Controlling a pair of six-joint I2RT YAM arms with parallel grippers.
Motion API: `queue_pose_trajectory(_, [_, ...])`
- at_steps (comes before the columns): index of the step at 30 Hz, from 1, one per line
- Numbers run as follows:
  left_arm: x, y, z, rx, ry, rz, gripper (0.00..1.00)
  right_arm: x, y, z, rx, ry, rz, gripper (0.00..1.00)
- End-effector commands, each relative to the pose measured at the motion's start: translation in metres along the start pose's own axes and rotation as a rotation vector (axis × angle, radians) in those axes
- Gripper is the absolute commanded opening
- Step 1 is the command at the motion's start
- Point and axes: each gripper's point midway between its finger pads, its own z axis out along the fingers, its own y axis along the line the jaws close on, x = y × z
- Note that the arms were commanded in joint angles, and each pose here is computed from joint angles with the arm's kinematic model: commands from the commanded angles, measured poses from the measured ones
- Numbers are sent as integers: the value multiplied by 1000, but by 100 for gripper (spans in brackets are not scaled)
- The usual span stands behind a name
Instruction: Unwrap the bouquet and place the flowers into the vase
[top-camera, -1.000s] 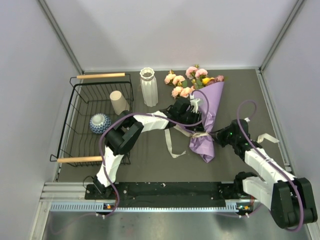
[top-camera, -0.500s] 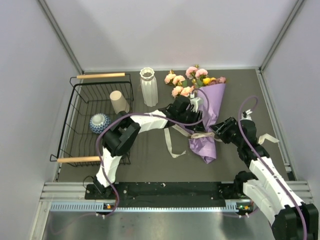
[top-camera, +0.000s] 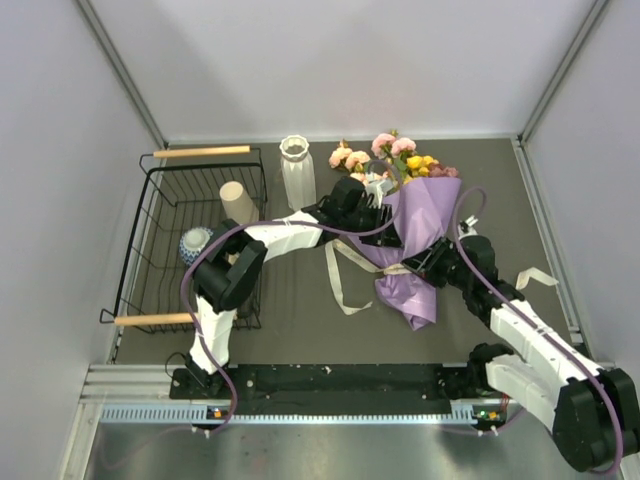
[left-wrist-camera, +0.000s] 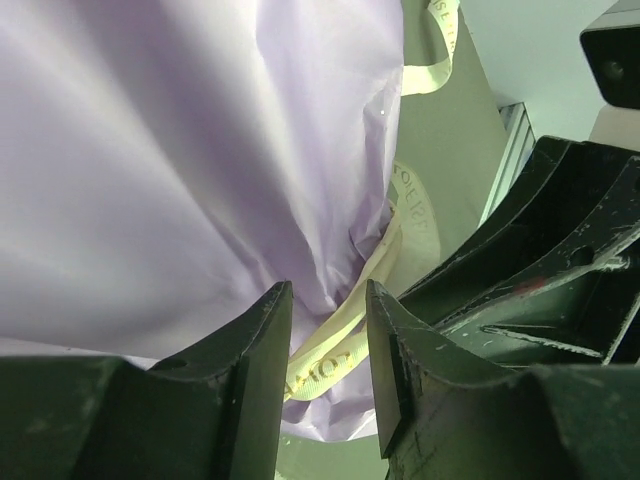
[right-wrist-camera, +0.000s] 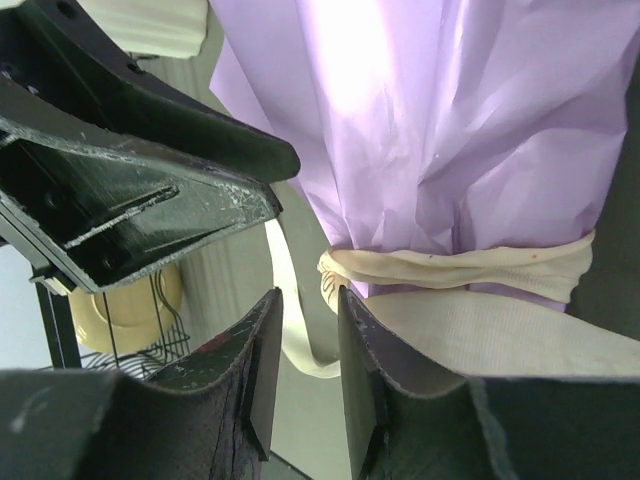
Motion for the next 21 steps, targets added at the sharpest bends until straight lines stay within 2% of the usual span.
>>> queue_pose_trajectory(1, [-9,-20,-8,60,-27,29,40,-10,29,4,-72,-30,-7,29])
queue_pose_trajectory(7, [2,-7,2,51,4,4,38,-7,23,2,-43,-43,1,30])
queue_pose_trajectory(11, [6,-1,5,43,13,-7,38,-5,3,3,35,-56,30,32])
queue_pose_trajectory(21, [17,7,7,28,27,-23,38,-9,-16,9,155,-88,164,34])
